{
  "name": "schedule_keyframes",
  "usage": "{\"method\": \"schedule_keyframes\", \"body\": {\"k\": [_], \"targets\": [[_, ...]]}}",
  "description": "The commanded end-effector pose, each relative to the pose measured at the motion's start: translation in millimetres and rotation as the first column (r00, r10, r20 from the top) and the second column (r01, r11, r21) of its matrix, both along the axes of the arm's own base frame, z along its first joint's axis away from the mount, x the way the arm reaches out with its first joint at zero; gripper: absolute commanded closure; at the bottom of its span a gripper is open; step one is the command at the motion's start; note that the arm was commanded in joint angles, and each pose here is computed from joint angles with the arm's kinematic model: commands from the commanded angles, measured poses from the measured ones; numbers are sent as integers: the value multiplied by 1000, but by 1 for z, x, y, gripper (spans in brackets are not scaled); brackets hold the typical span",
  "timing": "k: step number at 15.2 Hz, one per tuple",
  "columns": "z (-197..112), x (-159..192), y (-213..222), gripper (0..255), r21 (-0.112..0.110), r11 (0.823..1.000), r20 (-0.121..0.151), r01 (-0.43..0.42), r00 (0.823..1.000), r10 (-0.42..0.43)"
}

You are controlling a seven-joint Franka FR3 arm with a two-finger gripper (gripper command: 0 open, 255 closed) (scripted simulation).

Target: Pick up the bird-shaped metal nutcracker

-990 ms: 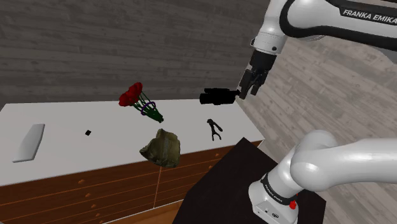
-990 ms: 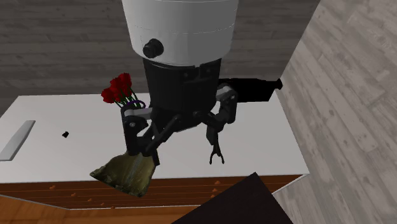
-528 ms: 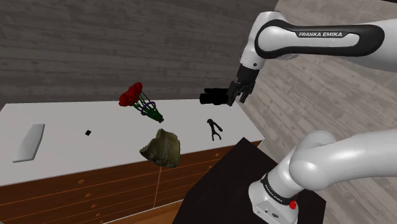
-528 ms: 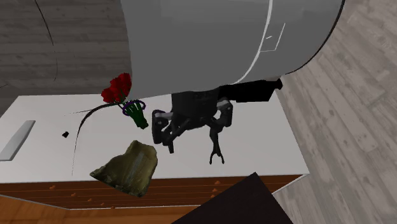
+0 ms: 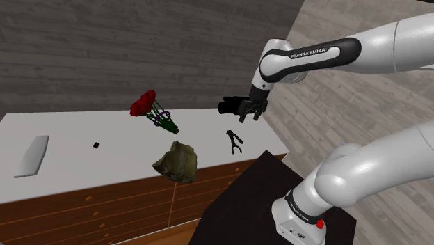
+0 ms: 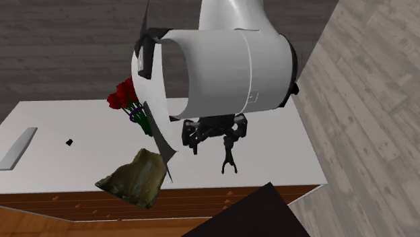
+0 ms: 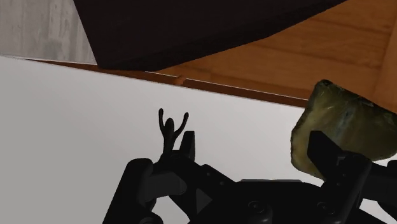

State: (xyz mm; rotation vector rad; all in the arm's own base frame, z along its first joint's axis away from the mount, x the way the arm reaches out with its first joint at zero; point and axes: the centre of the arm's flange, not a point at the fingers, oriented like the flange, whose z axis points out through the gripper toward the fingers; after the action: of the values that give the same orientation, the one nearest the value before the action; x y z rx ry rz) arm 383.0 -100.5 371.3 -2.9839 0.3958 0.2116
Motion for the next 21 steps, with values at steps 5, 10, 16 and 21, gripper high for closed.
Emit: {"method": "schedule_keyframes", "body": {"k": [5,10,16,21], "targets": [[-67,24,-35,0,-7,997,1,82,997,-82],[-122,42,-66,0,-12,989,1,150,989,-150],[-188,60,-105,0,-17,973,0,230,973,-230],[-226,65,-118,0,-19,967,0,255,967,-255]]}}
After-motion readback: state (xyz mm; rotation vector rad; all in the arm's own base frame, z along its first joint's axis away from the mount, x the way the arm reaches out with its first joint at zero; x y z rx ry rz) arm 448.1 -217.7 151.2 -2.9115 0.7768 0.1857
